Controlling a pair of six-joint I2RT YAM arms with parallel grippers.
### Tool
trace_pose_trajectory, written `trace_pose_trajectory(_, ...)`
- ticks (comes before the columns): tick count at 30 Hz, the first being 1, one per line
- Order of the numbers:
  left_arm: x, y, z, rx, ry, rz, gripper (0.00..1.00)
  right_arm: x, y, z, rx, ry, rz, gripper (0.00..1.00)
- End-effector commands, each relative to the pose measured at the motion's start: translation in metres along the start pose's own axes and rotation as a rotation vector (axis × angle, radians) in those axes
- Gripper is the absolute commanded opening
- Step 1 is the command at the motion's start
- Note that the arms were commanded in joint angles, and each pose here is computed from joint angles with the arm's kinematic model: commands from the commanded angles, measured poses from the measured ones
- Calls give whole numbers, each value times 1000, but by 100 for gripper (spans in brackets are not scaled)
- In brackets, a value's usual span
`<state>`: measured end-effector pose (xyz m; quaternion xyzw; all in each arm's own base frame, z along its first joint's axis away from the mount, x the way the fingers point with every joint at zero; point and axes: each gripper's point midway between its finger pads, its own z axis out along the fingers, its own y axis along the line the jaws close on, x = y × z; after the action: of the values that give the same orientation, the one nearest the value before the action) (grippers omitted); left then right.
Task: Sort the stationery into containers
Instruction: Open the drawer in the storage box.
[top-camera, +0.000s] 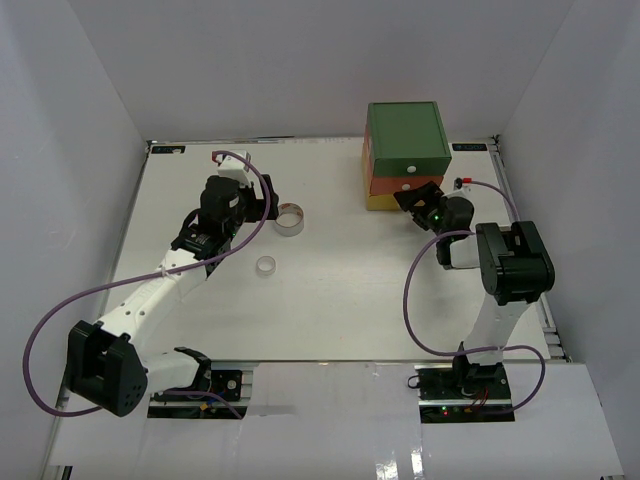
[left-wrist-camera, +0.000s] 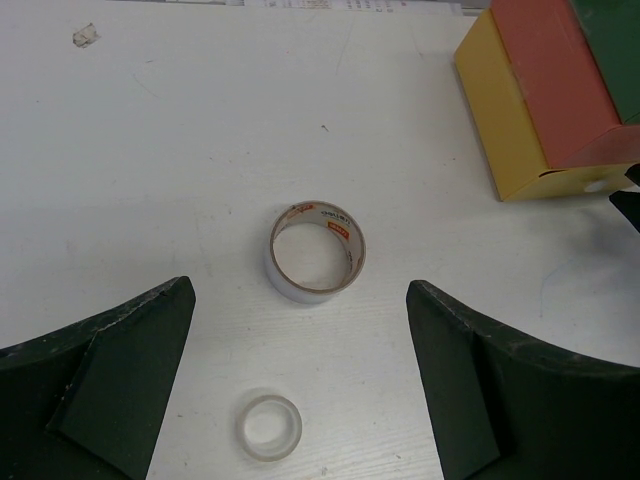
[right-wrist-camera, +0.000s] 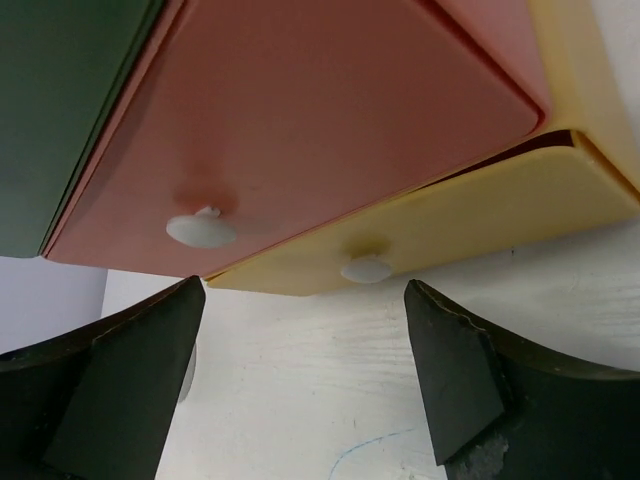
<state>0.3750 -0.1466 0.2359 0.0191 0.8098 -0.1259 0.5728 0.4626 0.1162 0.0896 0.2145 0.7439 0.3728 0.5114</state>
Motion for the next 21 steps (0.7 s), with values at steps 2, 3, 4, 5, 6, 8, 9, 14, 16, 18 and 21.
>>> trace_pose_trajectory(2,0,2,1,-7,-6,10,98,-15,8,10,-38,-50,5,84)
trace_pose_trajectory(3,0,1,1,-4,-5,10,98,-14,6,11,-35,-47,8,82)
trace_pose_trajectory(4,-1,1,1,-4,-6,10,98,-14,6,11,-33,-48,6,80)
trace_pose_trajectory(5,-1,1,1,-3,-5,10,98,-12,3,11,-27,-44,10,80)
trace_pose_trajectory(6,0,1,1,-1,-4,9,98,-12,2,11,-27,-44,8,78)
trace_pose_trajectory(8,0,1,1,0,-2,9,98,-9,-1,13,-24,-38,10,74)
trace_pose_trajectory(9,0,1,1,-2,-1,11,98,-10,0,14,-27,-40,8,68)
trace_pose_trajectory(14,2,0,2,0,2,10,98,-7,-4,18,-29,-30,7,61)
trace_pose_trajectory(16,3,1,3,1,7,12,98,-6,-5,19,-30,-27,3,57)
trace_pose_trajectory(18,3,0,3,2,7,12,98,-5,-8,20,-28,-25,1,56)
trace_pose_trajectory(21,3,0,3,2,7,10,98,-7,-9,22,-33,-28,-3,55)
